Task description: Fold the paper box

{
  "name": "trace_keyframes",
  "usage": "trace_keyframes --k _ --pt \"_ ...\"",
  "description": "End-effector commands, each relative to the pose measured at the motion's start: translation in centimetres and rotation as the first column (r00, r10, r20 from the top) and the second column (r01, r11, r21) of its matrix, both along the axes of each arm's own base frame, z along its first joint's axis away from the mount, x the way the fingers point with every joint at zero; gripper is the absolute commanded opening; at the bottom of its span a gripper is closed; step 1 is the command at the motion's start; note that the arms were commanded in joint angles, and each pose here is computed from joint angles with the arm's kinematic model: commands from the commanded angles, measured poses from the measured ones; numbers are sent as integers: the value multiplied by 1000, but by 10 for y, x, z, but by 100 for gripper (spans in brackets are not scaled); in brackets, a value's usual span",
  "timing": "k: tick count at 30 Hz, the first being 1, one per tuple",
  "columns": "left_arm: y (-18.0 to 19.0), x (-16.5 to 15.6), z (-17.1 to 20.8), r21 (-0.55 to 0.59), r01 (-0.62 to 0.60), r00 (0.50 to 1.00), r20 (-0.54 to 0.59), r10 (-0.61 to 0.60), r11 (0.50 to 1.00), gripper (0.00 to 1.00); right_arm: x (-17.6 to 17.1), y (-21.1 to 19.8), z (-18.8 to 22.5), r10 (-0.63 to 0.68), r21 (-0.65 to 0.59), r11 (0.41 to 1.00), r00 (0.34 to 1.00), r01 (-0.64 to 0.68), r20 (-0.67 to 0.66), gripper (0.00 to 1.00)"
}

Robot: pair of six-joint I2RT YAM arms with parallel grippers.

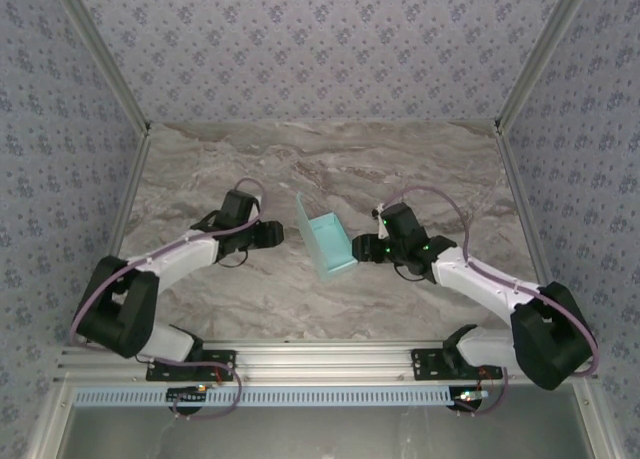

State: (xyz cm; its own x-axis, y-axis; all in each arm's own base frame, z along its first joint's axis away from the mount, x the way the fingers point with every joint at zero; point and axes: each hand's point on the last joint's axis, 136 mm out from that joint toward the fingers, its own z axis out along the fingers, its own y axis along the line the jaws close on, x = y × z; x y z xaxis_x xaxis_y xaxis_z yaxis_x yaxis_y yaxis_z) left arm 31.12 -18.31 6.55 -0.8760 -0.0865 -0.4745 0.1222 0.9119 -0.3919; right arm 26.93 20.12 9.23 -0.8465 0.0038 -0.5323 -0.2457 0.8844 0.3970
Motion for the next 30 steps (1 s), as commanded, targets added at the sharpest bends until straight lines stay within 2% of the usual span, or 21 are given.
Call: trace_keyframes --k 1,6,15,21,27,30 --pt "-28 6 0 -77 37 999 -14 -38 996 58 3 3 -8 37 42 999 998 -35 -49 60" --pt "-54 15 -5 -121 51 998 -14 -53 991 55 11 -9 -19 1 53 999 996 4 -93 59" --pt "-90 45 -7 -115 92 996 -10 -94 989 54 10 -39 -23 -72 50 996 991 78 -109 57" --pt "-113 70 -4 -126 128 992 -4 -129 984 54 0 -39 -29 -71 78 994 989 81 -128 55" --pt "-136 94 7 -128 182 983 10 -182 975 54 2 -41 -22 -73 76 994 996 77 -59 53" --pt "-147 105 14 -128 211 977 16 -211 969 54 3 -34 -22 -68 88 993 995 74 -69 50"
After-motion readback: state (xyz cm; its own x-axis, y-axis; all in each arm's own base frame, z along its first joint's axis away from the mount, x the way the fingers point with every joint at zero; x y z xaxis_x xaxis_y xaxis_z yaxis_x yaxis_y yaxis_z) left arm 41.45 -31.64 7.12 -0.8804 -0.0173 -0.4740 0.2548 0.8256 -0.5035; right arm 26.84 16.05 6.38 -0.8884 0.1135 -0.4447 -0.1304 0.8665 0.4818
